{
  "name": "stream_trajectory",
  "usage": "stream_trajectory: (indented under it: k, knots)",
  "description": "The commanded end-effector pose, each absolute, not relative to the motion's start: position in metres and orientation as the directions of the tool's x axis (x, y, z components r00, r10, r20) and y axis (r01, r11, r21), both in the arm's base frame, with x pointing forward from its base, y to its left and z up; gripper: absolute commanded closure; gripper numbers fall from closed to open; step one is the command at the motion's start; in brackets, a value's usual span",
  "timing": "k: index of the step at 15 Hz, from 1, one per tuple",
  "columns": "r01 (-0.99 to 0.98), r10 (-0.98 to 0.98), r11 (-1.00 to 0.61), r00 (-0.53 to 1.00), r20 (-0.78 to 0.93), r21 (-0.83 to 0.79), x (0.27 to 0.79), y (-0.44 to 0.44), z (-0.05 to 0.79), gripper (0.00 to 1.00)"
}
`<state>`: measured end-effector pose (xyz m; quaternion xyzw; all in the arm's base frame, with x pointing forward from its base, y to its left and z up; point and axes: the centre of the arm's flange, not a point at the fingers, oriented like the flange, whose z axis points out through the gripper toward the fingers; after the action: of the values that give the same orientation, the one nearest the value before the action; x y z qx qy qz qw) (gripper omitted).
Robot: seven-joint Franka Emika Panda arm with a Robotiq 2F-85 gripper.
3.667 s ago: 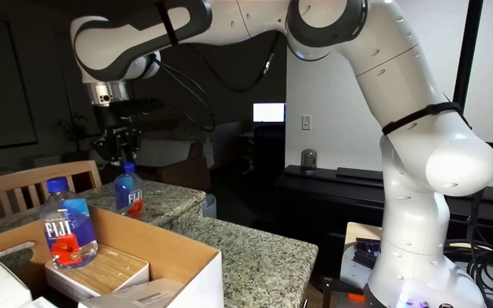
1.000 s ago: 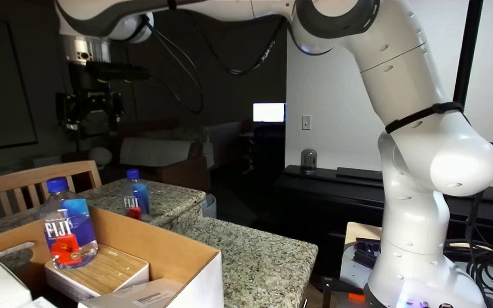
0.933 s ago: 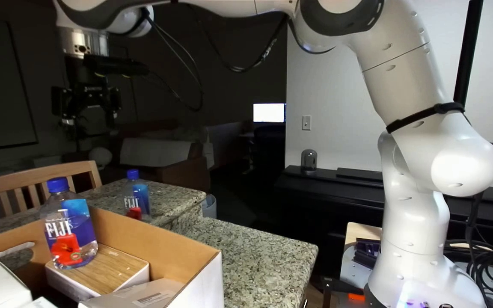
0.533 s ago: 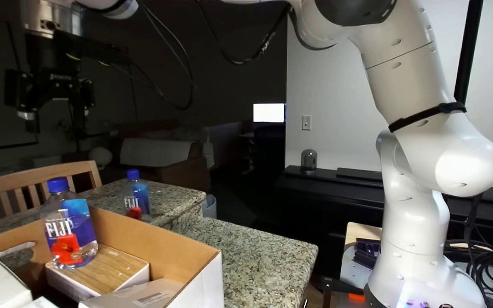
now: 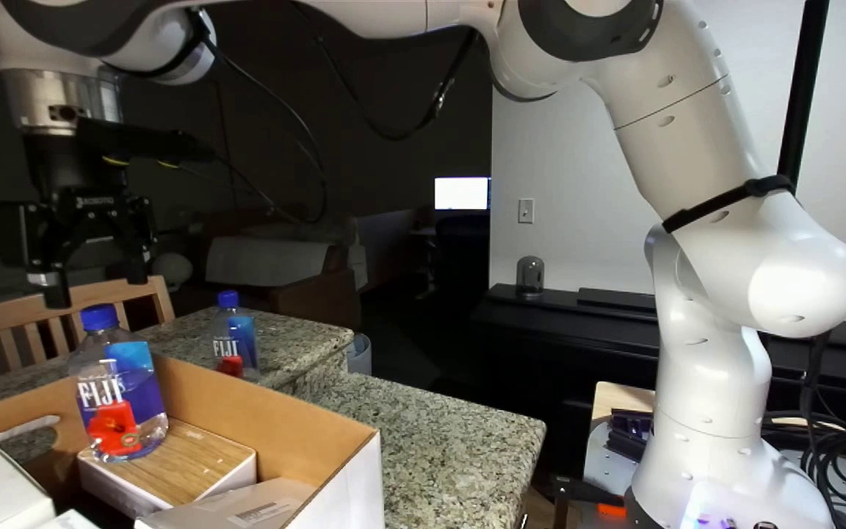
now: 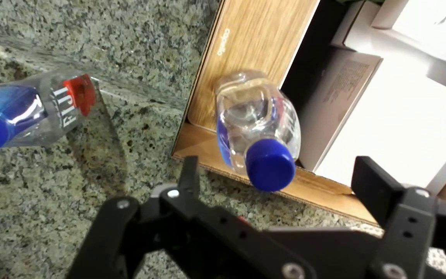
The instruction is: Remove the water bottles from the box and put them on the counter
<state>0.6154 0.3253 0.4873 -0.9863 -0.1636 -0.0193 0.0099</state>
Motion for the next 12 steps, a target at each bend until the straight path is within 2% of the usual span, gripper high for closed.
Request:
stream_trajectory:
  k: [1,2,3,12]
  knots:
    - [0.356,0.357,-0.934,0.934,-0.025,-0.030,0.611,0.325,0.472,0.00]
    - [0.359,0.360,-0.933,0.933,-0.033,-0.028,0.611,0.326,0.468,0.22]
    - [0.362,0.363,-0.932,0.931,-0.038,-0.027,0.611,0.327,0.465,0.26]
    - [0.380,0.380,-0.925,0.925,0.004,0.006,0.614,0.329,0.460,0.85]
